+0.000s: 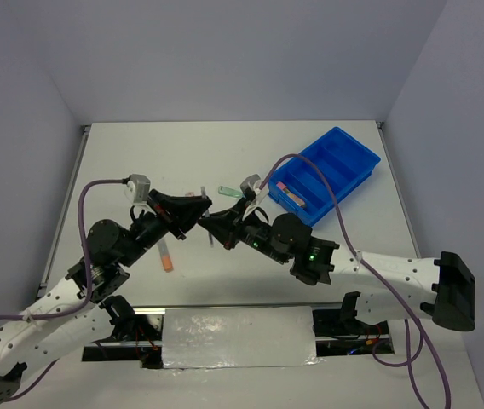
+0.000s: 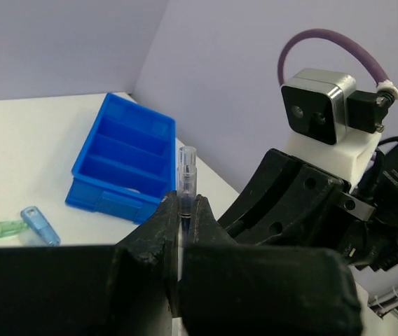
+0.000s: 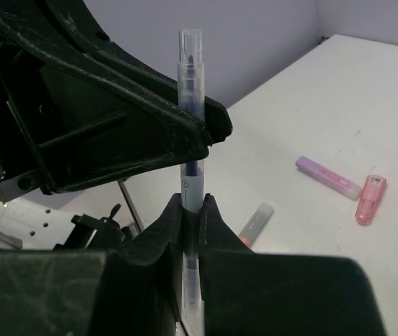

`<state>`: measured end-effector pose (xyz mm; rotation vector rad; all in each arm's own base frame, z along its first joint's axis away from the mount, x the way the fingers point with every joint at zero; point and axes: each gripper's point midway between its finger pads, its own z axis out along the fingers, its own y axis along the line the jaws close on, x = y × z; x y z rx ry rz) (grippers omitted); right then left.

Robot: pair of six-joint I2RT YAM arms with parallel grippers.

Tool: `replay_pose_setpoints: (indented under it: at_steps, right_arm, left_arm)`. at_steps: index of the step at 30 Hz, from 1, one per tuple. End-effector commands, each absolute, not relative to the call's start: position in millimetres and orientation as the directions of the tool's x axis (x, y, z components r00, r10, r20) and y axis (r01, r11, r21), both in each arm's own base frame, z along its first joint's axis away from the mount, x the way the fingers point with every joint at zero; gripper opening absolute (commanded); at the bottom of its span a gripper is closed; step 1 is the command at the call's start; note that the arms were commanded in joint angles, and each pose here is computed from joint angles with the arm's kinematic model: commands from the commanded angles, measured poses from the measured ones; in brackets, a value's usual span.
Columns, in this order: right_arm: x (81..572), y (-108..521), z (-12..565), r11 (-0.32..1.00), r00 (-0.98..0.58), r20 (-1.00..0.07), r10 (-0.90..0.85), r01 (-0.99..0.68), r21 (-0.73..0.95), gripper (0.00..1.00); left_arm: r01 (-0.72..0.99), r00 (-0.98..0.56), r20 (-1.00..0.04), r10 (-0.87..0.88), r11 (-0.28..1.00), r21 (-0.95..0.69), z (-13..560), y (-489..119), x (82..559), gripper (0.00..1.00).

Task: Sort the stationery into containers
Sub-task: Close the pen cap on the pen.

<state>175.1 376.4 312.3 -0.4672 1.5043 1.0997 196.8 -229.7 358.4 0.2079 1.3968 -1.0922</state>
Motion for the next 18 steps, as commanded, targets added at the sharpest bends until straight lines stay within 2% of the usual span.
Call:
replay_pose_setpoints:
  at_steps: [1,2,3,4,5,7,9,12,18]
  right_arm:
    - [168.6,372.3,344.7,0.427,-0.241,-0.912,0.334,-0.824,0.374,0.0]
    - [168.1,372.2,344.4,0.425,-0.236,-0.915,0.327,-0.828,0.365,0.0]
    - [166.5,371.4,346.8,0.419,-0.235,-0.914,0.331,-0.831,0.365,0.0]
    - [166.0,371.7,345.7,0.418,-0.238,-0.915,0.327,-0.832,0.366,0.0]
    - [166.7,370.6,345.3,0.422,-0.238,-0.915,0.326,-0.829,0.366,0.0]
    - [166.2,368.5,346.9,0.42,-0.237,-0.913,0.331,-0.83,0.368,0.0]
    - [166.0,368.6,345.7,0.425,-0.237,-0.917,0.322,-0.829,0.363,0.0]
    - [167.0,370.6,343.2,0.432,-0.235,-0.924,0.303,-0.83,0.353,0.0]
    - [166.4,372.4,340.0,0.429,-0.236,-0.926,0.294,-0.834,0.349,0.0]
  left_arm:
    - [0.802,-0.118,-0.849,-0.515,0.455,-0.388,392.0,-232.5,179.1,0.0]
    - [0.801,-0.115,-0.853,-0.509,0.461,-0.383,391.4,-232.7,180.1,0.01]
    - [0.795,-0.117,-0.858,-0.5,0.471,-0.382,391.3,-232.6,181.2,0.07]
    - [0.789,-0.121,-0.865,-0.488,0.481,-0.382,388.9,-234.0,184.2,0.34]
    - [0.791,-0.112,-0.87,-0.48,0.487,-0.371,392.2,-234.1,184.6,0.49]
    - [0.784,-0.122,-0.878,-0.463,0.498,-0.371,389.7,-236.0,187.6,0.7]
    - [0.778,-0.113,-0.878,-0.466,0.508,-0.37,396.8,-234.4,189.2,0.77]
    - [0.763,-0.103,-0.875,-0.473,0.527,-0.375,403.1,-231.0,192.8,0.74]
    - [0.705,-0.081,-0.86,-0.503,0.581,-0.406,410.0,-219.8,204.5,0.55]
